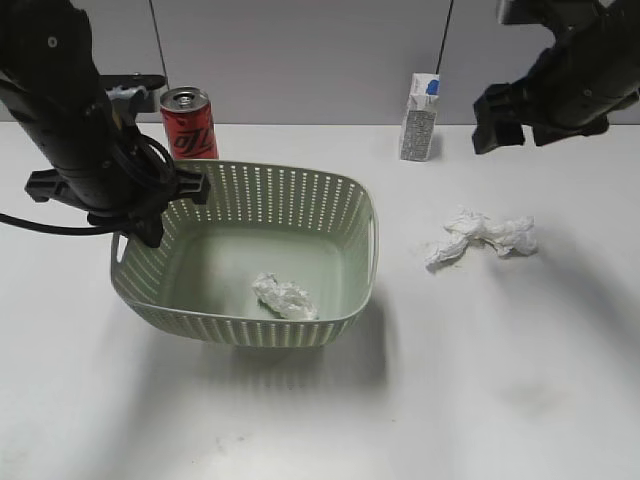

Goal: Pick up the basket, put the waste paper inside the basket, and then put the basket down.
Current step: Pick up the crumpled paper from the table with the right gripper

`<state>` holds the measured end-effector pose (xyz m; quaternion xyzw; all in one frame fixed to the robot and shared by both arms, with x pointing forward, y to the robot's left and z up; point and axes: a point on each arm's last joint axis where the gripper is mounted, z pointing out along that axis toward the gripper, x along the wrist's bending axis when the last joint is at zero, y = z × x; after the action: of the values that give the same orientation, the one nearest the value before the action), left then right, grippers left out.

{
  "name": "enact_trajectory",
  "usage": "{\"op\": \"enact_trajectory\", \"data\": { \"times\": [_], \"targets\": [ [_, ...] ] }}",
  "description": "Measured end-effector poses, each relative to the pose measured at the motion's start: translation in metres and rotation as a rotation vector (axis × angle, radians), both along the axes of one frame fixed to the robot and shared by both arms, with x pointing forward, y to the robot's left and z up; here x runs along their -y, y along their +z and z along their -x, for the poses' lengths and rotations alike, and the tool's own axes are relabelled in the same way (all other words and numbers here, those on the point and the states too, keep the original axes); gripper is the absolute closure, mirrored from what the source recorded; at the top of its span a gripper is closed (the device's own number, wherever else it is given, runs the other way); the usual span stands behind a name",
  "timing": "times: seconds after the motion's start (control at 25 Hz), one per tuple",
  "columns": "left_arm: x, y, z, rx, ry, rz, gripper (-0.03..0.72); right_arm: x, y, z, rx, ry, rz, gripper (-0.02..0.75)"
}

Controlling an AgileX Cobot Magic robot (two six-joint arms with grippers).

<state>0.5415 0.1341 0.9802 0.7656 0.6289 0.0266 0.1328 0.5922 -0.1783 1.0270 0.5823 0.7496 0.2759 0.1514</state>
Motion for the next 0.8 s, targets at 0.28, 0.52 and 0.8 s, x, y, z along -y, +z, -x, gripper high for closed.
{"op": "enact_trajectory", "data": {
  "times": [0.28, 0.52, 0.8],
  "targets": [
    [0.000, 0.000, 0.000, 0.001, 0.000, 0.000, 0.688, 0.052, -0.070, -0.032, -0.183, -0.193, 0.030, 0.192],
    [0.000, 0.000, -0.001, 0.006, 0.000, 0.002, 0.688, 0.055, -0.122, -0.044, -0.214, -0.152, 0.119, 0.199],
    [0.000, 0.000, -0.001, 0.010, 0.000, 0.003, 0.688, 0.056, -0.138, -0.048, -0.195, -0.125, 0.151, 0.230]
  ]
}}
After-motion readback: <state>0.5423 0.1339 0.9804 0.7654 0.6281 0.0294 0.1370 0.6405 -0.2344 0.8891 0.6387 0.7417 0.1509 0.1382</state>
